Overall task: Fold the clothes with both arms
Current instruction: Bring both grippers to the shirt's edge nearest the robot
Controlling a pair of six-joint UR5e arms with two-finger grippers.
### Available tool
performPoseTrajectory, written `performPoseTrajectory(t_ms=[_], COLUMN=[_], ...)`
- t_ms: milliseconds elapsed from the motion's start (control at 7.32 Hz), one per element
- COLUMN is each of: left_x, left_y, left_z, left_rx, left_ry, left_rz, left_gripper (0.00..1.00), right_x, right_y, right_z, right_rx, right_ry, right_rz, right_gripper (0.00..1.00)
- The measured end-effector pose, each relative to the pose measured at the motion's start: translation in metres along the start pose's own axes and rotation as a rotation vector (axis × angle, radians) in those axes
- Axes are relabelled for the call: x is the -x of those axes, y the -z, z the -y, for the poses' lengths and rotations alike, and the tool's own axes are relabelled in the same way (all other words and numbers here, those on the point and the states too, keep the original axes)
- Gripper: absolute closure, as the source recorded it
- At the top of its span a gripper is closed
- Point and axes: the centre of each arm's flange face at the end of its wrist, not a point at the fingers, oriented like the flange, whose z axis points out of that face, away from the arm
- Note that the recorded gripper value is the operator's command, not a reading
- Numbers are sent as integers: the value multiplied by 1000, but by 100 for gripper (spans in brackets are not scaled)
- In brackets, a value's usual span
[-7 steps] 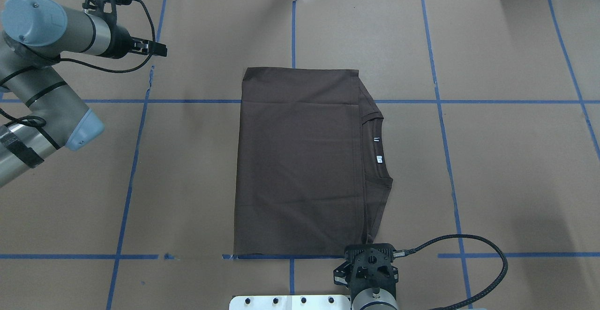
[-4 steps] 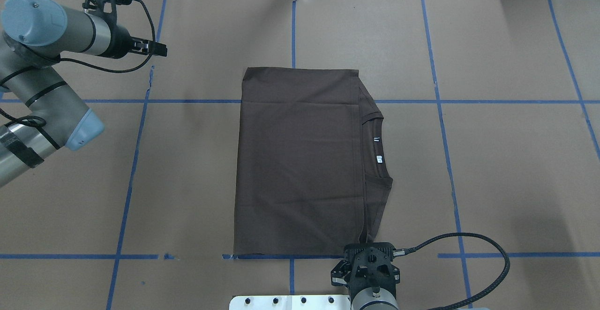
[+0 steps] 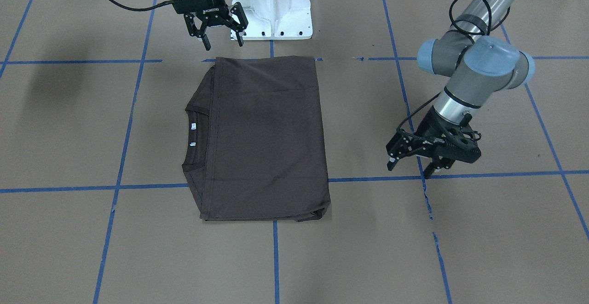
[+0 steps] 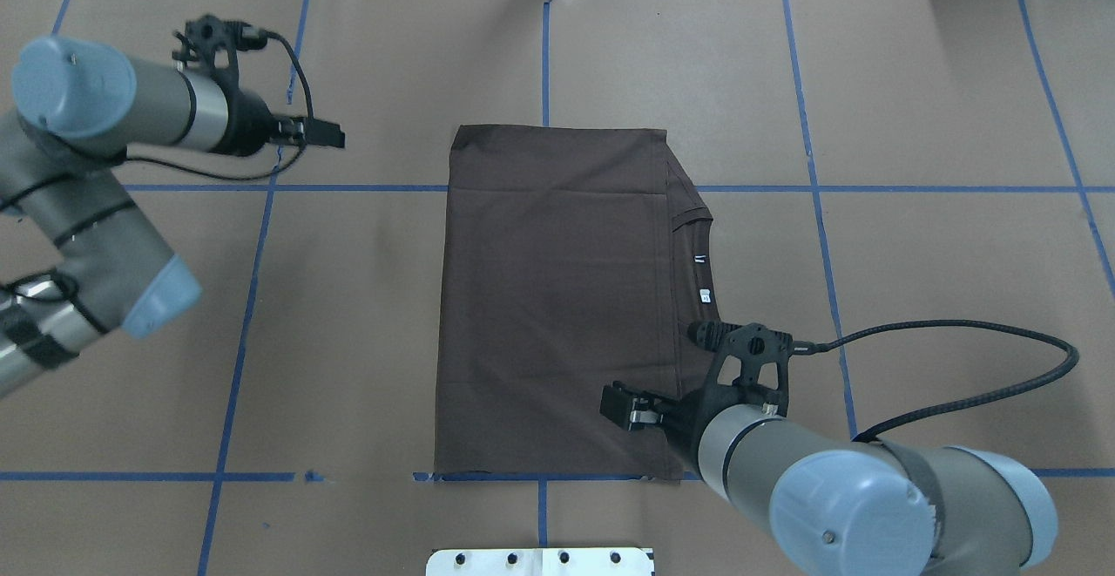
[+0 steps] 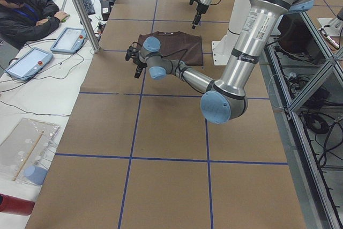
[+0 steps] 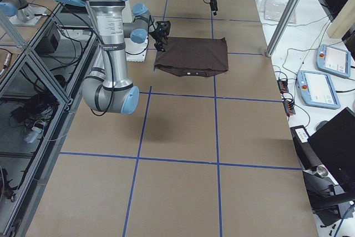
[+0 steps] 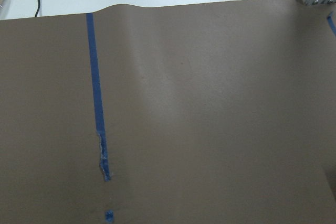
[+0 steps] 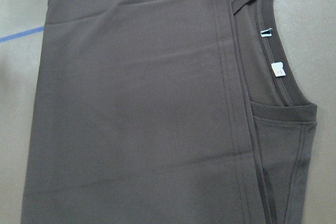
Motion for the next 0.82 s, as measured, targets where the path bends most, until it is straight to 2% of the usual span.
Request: performPoseTrajectory(t_ms=[137, 410, 683, 820], left_x=[-29, -89, -130, -142], left_y=[11, 22, 15, 12], left_z=[-51, -153, -232, -261], left_rx=[31, 76, 99, 107], left_ry=[73, 264, 467, 522], left_rz=[-48, -106, -100, -91], left_gripper=[0, 34, 40, 41], right_x=[-1, -2, -4, -4], right_y=[2, 3, 2, 2], right_z=[10, 21, 25, 26], right_rx=[-12, -28, -35, -36], right_ry=[-40, -80, -88, -89], right_rz=[13, 21, 19, 17], right_gripper=[0, 0, 0, 0])
